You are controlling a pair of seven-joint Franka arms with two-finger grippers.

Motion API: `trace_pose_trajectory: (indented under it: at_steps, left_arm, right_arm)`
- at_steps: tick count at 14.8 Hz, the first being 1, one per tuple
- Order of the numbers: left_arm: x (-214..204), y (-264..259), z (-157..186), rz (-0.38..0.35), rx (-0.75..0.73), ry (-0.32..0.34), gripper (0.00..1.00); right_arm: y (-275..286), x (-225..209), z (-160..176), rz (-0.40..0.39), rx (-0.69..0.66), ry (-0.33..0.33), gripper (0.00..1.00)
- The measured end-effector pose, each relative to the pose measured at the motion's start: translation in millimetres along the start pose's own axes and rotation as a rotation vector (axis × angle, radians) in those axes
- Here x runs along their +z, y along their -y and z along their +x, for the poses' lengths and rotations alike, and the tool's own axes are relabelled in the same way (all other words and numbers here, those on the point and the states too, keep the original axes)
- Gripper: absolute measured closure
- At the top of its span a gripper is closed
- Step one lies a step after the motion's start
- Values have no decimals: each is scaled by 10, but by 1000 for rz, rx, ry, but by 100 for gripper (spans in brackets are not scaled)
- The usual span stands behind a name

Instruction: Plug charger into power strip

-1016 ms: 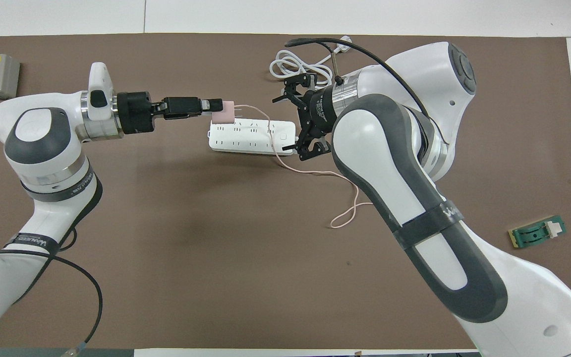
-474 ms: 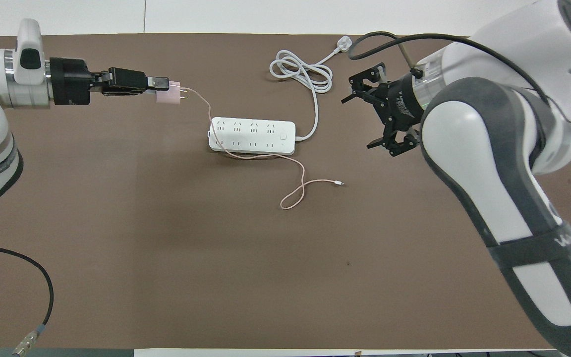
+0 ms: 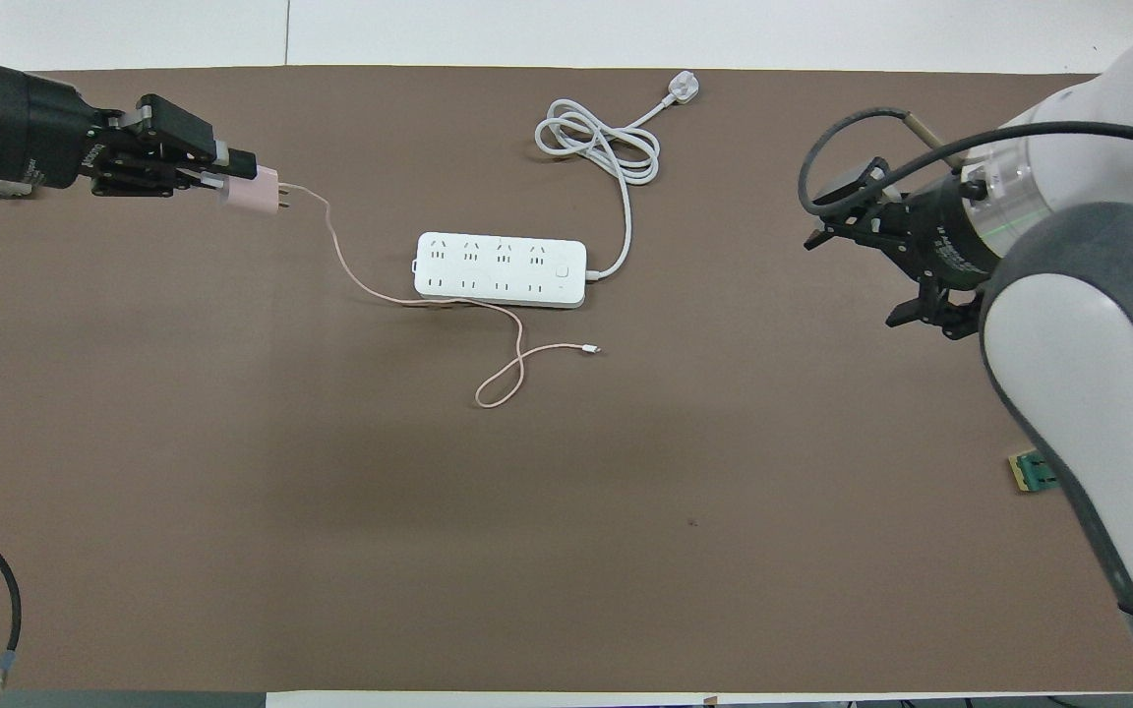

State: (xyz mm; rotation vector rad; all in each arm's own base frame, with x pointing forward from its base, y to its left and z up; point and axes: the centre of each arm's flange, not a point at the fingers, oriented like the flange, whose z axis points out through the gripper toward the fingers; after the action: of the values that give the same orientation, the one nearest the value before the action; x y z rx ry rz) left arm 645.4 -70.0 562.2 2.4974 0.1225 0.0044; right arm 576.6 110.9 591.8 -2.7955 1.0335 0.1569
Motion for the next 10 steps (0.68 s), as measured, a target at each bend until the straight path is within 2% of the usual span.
trace_pose_trajectory:
  at_steps: [3, 6, 8, 10]
  left_arm:
    - [-84, 106, -102, 177, -92, 32, 69]
    - [-165, 183, -213, 314, -207, 79, 69]
    - [-233, 204, -269, 362, -269, 96, 69]
    - [-262, 239, -292, 376, -315, 103, 69]
  right_arm:
    - [-386, -190, 193, -54, -107, -14, 0]
    - [-724, -283, 425, -78, -248, -3, 0]
    - [-891, -330, 510, -80, -297, 12, 0]
    - [-963, -346, 501, -86, -308, 26, 0]
